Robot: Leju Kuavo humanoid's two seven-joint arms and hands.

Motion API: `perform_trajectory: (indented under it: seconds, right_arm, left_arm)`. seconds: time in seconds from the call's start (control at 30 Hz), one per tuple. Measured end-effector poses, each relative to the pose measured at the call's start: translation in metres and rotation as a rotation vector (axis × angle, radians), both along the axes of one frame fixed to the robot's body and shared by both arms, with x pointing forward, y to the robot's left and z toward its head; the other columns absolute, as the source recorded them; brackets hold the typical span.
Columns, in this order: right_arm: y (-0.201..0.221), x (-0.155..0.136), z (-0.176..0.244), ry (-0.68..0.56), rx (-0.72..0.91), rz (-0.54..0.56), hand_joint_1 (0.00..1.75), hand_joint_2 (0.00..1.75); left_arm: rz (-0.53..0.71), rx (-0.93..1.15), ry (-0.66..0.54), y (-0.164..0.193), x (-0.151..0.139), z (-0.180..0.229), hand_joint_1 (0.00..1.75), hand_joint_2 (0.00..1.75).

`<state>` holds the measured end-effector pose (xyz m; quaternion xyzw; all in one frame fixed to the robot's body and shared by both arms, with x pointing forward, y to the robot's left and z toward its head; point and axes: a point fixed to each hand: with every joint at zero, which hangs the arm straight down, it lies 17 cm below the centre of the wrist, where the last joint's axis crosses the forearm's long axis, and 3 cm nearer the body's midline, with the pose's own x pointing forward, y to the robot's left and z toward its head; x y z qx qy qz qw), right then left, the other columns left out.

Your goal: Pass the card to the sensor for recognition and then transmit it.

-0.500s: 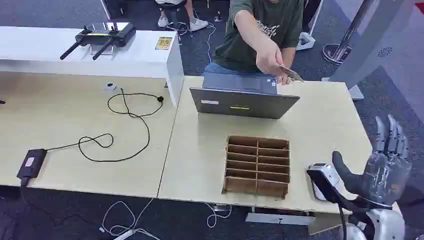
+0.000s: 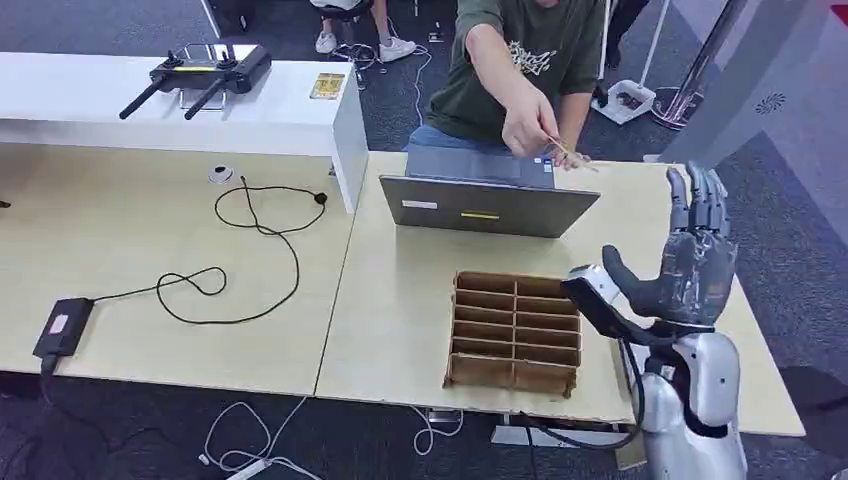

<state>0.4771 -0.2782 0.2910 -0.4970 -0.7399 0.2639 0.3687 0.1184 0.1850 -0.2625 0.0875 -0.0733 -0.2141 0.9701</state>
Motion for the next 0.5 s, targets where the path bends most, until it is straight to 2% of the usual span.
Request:
perform_trajectory:
  seconds: [0.5]
  right_arm:
    - [0.044,0.067,0.037,0.05,0.013,0.129,0.0,1.75]
  left_arm:
    - [-0.023,0.005,-0.008,0.0,0.002,0.0,0.0,0.0]
